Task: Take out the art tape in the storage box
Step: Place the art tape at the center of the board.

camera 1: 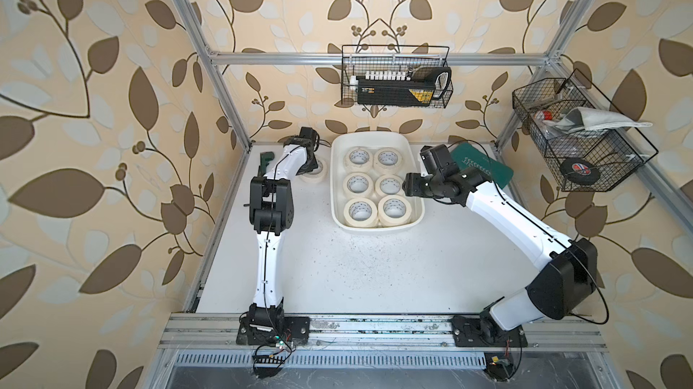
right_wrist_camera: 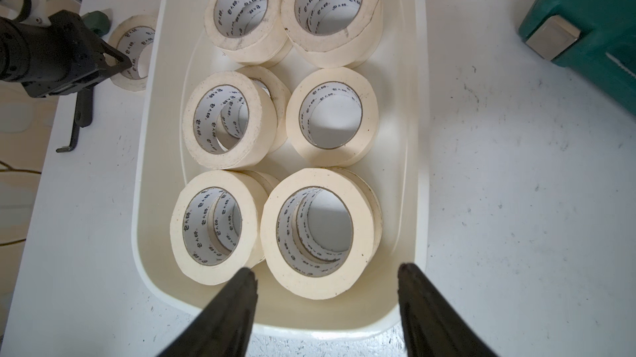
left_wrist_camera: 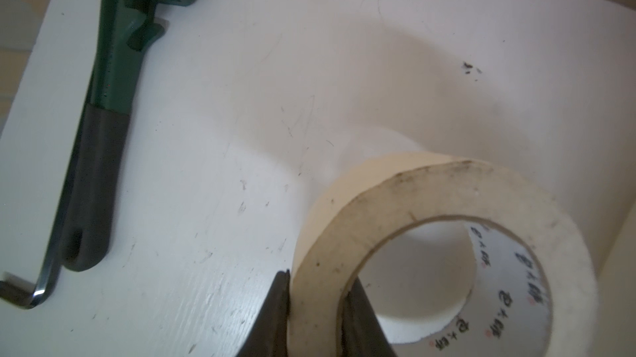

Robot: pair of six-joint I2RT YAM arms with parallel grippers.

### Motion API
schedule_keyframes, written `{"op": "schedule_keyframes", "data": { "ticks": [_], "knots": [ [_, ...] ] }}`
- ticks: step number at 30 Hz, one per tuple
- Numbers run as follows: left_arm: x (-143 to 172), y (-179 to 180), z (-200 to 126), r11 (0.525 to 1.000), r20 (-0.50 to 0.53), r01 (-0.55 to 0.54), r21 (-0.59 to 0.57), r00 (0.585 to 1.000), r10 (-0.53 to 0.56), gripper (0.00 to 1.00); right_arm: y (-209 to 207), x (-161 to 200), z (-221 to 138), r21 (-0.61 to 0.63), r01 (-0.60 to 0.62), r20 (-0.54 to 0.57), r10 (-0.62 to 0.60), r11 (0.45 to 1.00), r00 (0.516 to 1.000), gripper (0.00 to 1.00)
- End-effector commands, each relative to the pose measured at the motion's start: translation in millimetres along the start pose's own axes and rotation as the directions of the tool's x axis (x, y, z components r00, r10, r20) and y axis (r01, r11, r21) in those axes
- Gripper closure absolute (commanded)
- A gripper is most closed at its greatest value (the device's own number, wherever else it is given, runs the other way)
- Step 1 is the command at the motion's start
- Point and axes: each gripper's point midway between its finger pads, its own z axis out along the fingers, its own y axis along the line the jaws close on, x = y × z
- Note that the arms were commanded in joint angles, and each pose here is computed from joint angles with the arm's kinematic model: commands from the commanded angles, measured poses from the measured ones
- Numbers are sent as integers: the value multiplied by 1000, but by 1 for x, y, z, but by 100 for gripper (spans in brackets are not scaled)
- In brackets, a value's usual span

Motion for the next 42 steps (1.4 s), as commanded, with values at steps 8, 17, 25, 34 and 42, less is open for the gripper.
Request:
{"op": "schedule_keyframes", "data": {
  "ticks": [8, 17, 25, 34, 42],
  "knots": [
    [-17, -3, -3, 993, 12, 88, 83, 996, -90, 95, -5, -14, 23, 61, 21, -32, -19, 998, 999, 35],
    [-5, -11, 3, 987, -27, 94, 130, 995, -91, 83, -12, -37, 56, 141, 0, -27, 3, 990, 1000, 38],
    [20, -16, 5, 978, -92, 102, 184, 992, -86, 61, -17, -59, 99, 140, -83, -27, 88, 987, 996, 52],
    [5, -14, -48, 969, -63, 57, 242, 997, -43, 39, -16, -74, 124, 119, -174, -29, 179, 977, 983, 49],
    [-2, 2, -105, 965, -6, 38, 259, 999, -37, 27, -19, -82, 148, 114, -246, -42, 252, 963, 967, 49]
  ]
}}
